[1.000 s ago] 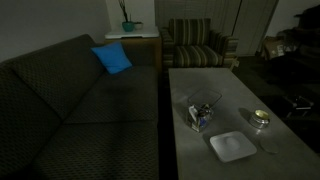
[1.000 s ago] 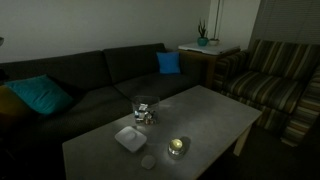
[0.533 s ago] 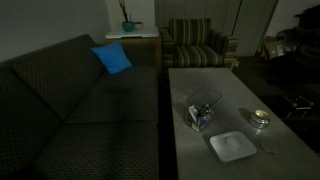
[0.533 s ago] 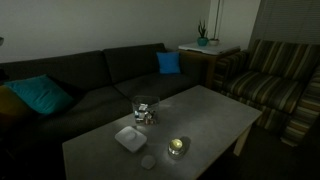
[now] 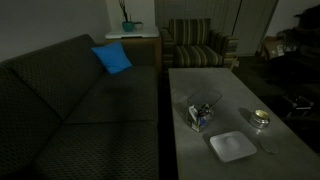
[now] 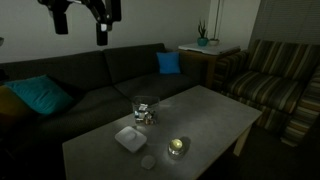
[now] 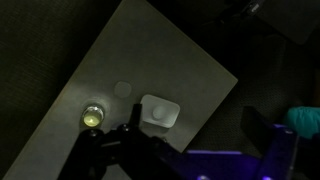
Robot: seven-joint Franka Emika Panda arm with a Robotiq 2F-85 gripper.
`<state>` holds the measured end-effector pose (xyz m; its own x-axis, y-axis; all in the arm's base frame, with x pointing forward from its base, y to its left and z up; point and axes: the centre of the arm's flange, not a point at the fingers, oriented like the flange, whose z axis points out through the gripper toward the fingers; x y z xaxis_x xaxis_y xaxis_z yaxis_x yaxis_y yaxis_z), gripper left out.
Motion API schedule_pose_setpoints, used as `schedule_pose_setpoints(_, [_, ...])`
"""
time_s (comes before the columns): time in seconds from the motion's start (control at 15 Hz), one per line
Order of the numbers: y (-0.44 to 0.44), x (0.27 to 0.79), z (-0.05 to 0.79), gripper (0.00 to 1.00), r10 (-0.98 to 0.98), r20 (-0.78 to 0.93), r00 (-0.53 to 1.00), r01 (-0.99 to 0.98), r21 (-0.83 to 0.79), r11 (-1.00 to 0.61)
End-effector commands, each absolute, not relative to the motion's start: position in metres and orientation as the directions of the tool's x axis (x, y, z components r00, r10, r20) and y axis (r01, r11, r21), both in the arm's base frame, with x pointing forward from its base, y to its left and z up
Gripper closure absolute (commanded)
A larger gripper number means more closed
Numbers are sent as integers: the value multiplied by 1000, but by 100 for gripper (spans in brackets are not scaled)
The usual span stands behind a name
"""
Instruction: Put the white lid on top of the clear storage jar then press down the button on the lid
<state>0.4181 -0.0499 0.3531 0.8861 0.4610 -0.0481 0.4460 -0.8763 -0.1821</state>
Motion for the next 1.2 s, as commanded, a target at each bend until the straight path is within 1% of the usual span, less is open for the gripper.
schedule_pose_setpoints(0.0, [-47,434,315,0,494,-65,867,471,-217,-855])
schedule_pose_setpoints(0.27, [-41,437,288,0,522,-113,845,483,-256,-837])
schedule_pose_setpoints(0.33, [-41,426,300,0,504,-110,857,469,-237,-851])
schedule_pose_setpoints(0.6, [-37,429,290,0,512,-132,849,473,-245,-846])
schedule_pose_setpoints(0.73, [-38,425,295,0,484,-5,875,474,-202,-857])
schedule_pose_setpoints(0.93, [-29,441,291,0,429,158,889,455,-201,-868])
schedule_pose_setpoints(1.13, [-18,458,278,0,417,263,870,471,-189,-862])
